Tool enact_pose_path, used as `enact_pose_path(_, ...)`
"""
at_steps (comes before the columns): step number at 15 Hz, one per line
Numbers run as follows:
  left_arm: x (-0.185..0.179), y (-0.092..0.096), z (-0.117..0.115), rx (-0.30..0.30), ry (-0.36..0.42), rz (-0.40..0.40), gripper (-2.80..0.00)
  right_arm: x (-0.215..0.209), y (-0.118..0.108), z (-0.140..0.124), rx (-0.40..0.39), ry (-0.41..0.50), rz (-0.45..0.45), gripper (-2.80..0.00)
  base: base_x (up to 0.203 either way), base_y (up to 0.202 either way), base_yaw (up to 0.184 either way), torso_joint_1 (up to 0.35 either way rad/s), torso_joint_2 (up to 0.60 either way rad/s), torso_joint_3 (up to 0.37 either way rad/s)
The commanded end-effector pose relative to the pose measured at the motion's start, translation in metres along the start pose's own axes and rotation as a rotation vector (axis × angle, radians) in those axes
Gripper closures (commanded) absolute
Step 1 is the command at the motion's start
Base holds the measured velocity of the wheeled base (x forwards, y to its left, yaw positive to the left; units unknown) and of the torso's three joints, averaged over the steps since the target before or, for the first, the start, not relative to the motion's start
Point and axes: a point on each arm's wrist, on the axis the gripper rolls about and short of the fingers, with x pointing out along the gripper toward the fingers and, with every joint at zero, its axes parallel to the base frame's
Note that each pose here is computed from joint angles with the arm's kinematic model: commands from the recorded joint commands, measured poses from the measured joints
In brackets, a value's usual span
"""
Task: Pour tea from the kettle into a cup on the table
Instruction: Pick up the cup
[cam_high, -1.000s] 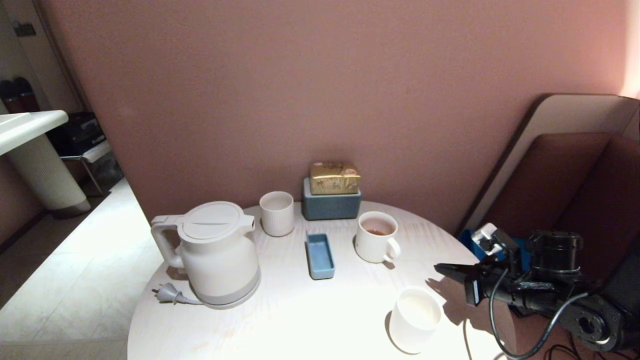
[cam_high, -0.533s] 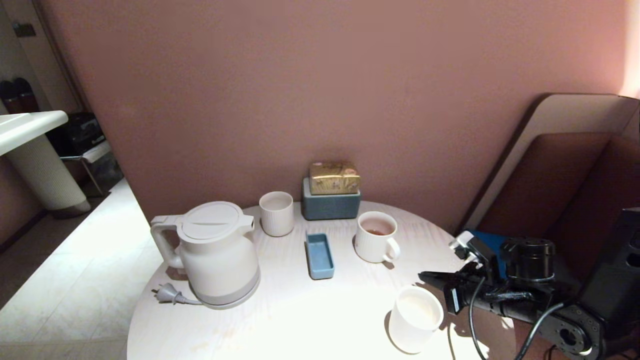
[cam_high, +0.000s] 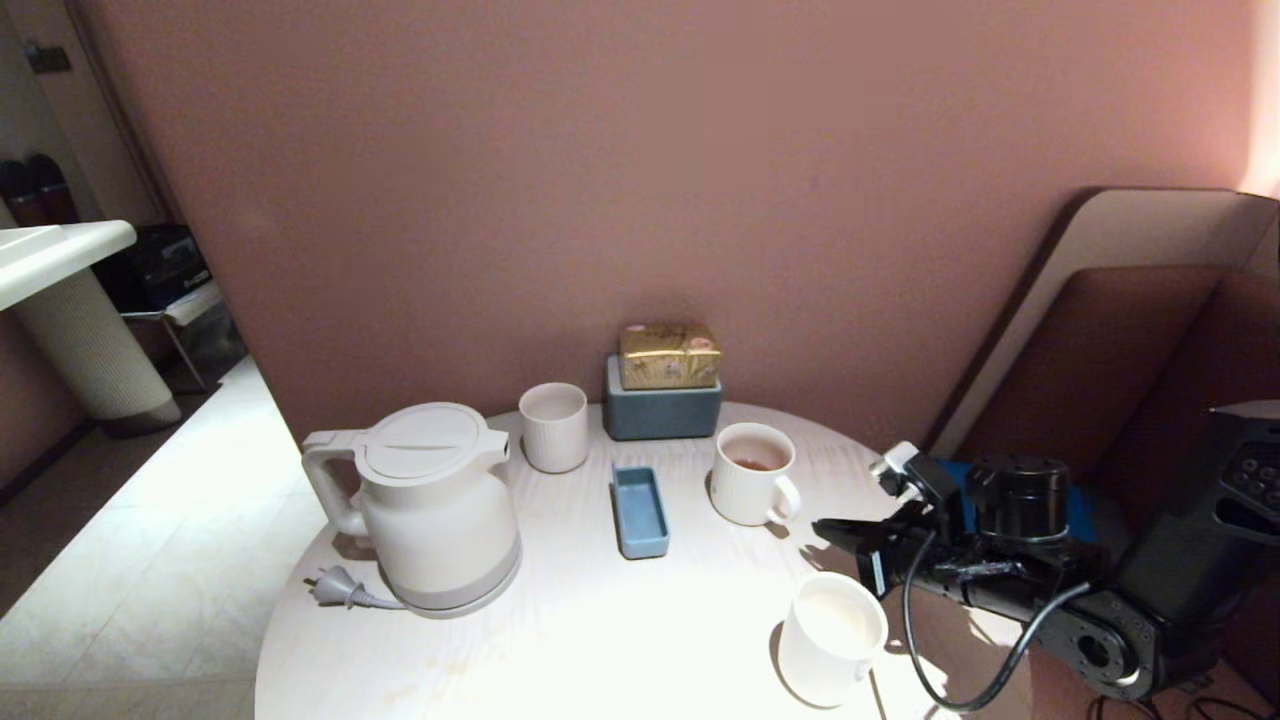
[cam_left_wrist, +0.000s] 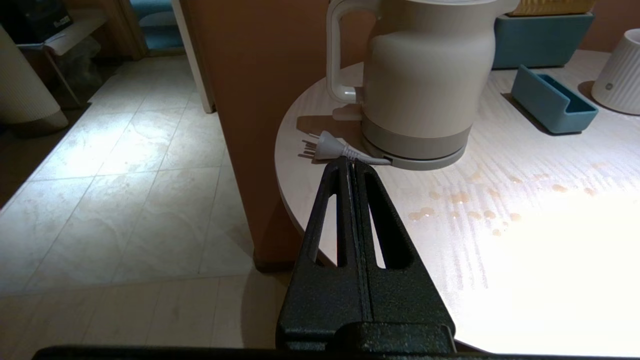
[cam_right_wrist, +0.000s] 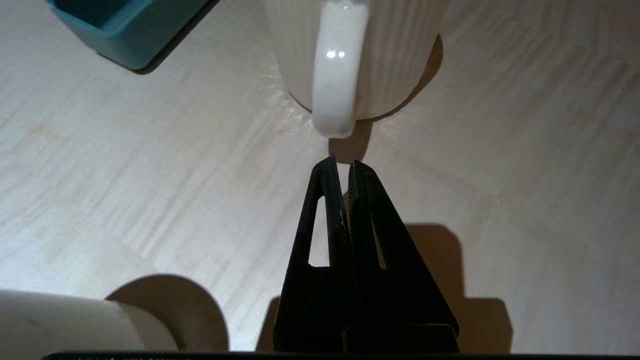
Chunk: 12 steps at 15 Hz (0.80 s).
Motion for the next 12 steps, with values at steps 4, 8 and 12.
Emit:
enact_pose_path(4, 0.0, 0.0, 0.0, 0.0, 0.002, 0.0, 0.0, 0.011, 0.005, 0.002, -0.014, -0.008, 0.018, 0.0, 0.0, 0.0, 0.0, 0.0, 0.0, 0.0)
enact_pose_path(8, 0.0, 0.0, 0.0, 0.0, 0.001, 0.0, 0.0, 0.019, 0.006, 0.008, -0.01, -0.026, 0.012, 0.0, 0.0, 0.0, 0.0, 0.0, 0.0, 0.0)
enact_pose_path(12, 0.0, 0.0, 0.0, 0.0, 0.002, 0.0, 0.0, 0.024, 0.01, 0.008, 0.017, -0.024, -0.006, 0.0, 0.0, 0.0, 0.0, 0.0, 0.0, 0.0)
